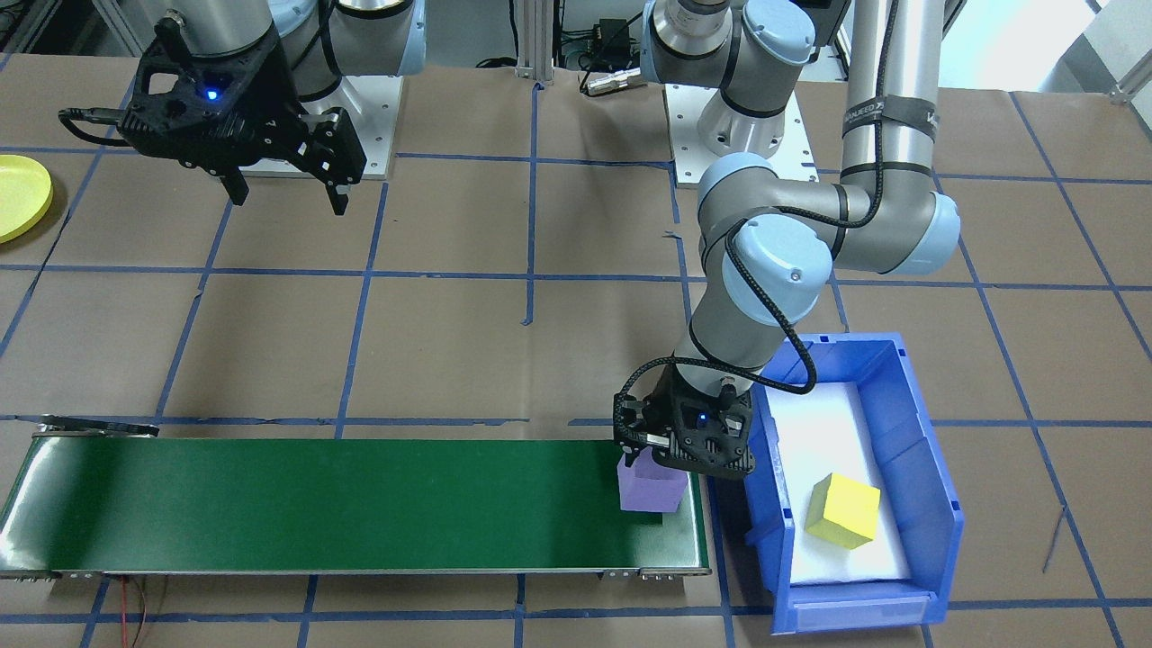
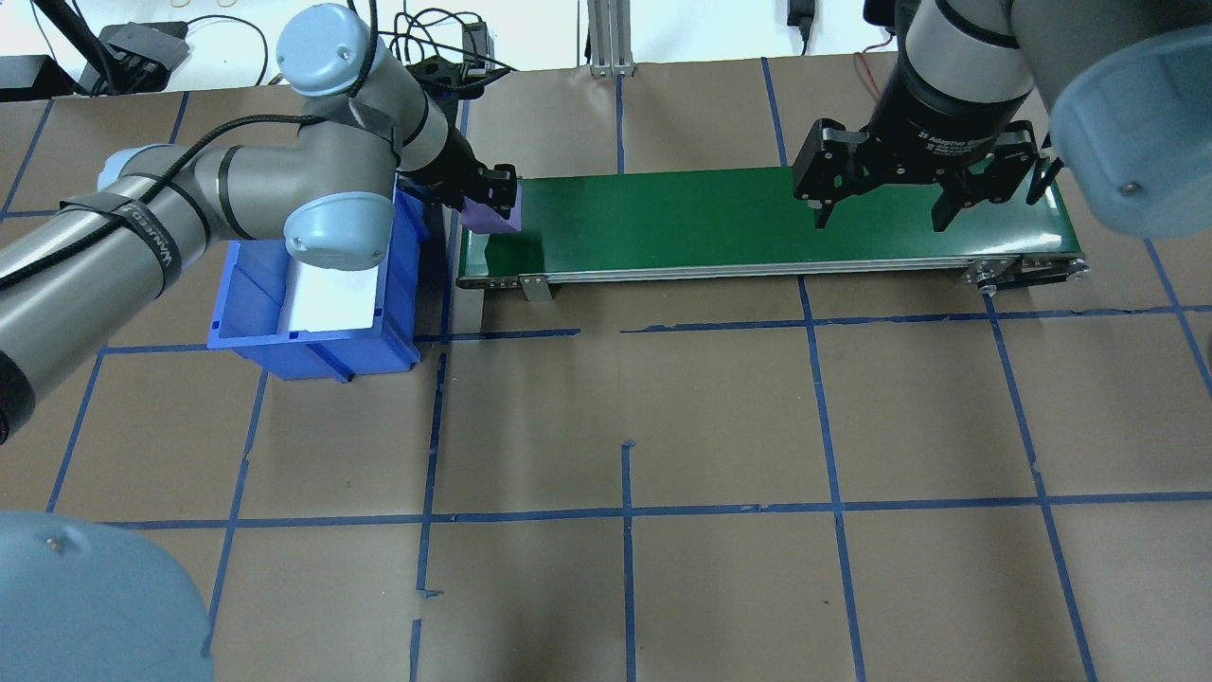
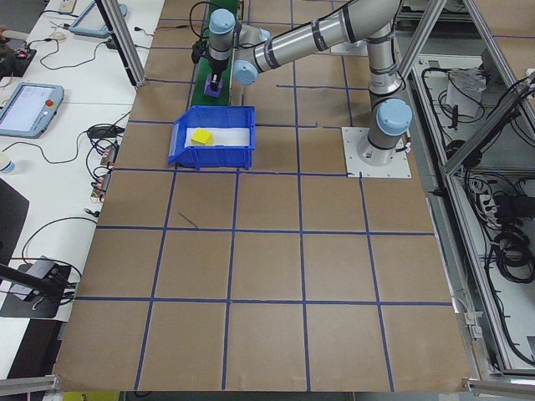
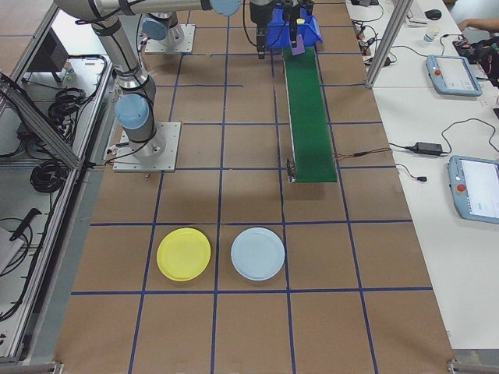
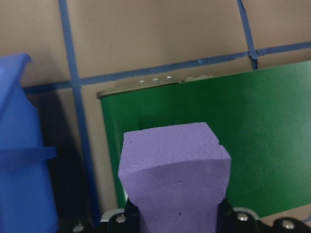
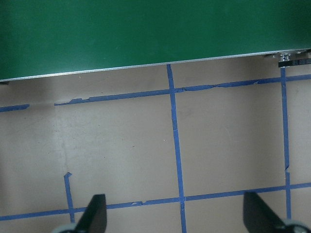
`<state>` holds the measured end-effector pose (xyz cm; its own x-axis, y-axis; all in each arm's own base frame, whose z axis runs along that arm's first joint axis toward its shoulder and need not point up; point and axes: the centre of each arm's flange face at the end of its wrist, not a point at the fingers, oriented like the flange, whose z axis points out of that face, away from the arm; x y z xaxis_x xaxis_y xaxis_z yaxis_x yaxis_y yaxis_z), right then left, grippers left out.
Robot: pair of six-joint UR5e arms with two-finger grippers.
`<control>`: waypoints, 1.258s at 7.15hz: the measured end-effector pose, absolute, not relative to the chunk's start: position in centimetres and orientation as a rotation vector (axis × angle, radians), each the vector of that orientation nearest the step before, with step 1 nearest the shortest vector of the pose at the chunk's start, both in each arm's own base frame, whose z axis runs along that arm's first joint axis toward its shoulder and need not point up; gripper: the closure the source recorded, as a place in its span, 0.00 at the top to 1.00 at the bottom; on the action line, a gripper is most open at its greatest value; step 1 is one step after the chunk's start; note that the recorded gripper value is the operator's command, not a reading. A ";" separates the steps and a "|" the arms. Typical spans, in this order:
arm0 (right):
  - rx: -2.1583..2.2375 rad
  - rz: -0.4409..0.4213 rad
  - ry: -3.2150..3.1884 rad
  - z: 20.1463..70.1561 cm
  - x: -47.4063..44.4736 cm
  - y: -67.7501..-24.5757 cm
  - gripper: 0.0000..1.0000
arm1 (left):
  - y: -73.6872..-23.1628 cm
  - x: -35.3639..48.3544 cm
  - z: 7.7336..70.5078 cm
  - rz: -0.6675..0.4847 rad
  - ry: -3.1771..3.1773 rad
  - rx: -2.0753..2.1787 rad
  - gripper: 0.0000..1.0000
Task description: Move block left to right into plate
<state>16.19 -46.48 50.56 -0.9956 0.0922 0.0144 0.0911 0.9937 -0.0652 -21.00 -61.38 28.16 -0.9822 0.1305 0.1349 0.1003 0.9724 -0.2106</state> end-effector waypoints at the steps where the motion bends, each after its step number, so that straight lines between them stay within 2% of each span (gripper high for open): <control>1: -0.144 0.101 -3.119 50.6 16.2 -46.5 1.00 | -61.3 -21.3 28.4 0.311 -2.977 -0.173 1.00; 4: -0.145 0.103 -3.119 50.6 16.1 -46.5 1.00 | -62.3 -18.2 31.4 0.420 -3.058 -0.355 1.00; 6: -0.147 0.104 -3.119 50.7 16.1 -46.5 1.00 | -64.0 -8.2 33.7 0.478 -3.129 -0.457 1.00; 9: -0.149 0.105 -3.117 50.7 16.0 -46.6 1.00 | -65.0 -1.6 31.4 0.415 -3.154 -0.446 1.00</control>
<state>15.98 -46.57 50.70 -0.9952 0.0962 0.0164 0.0949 0.9931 -0.0683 -1.61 -65.02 31.36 -0.9590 0.2630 -0.1055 0.2813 0.9281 -0.2437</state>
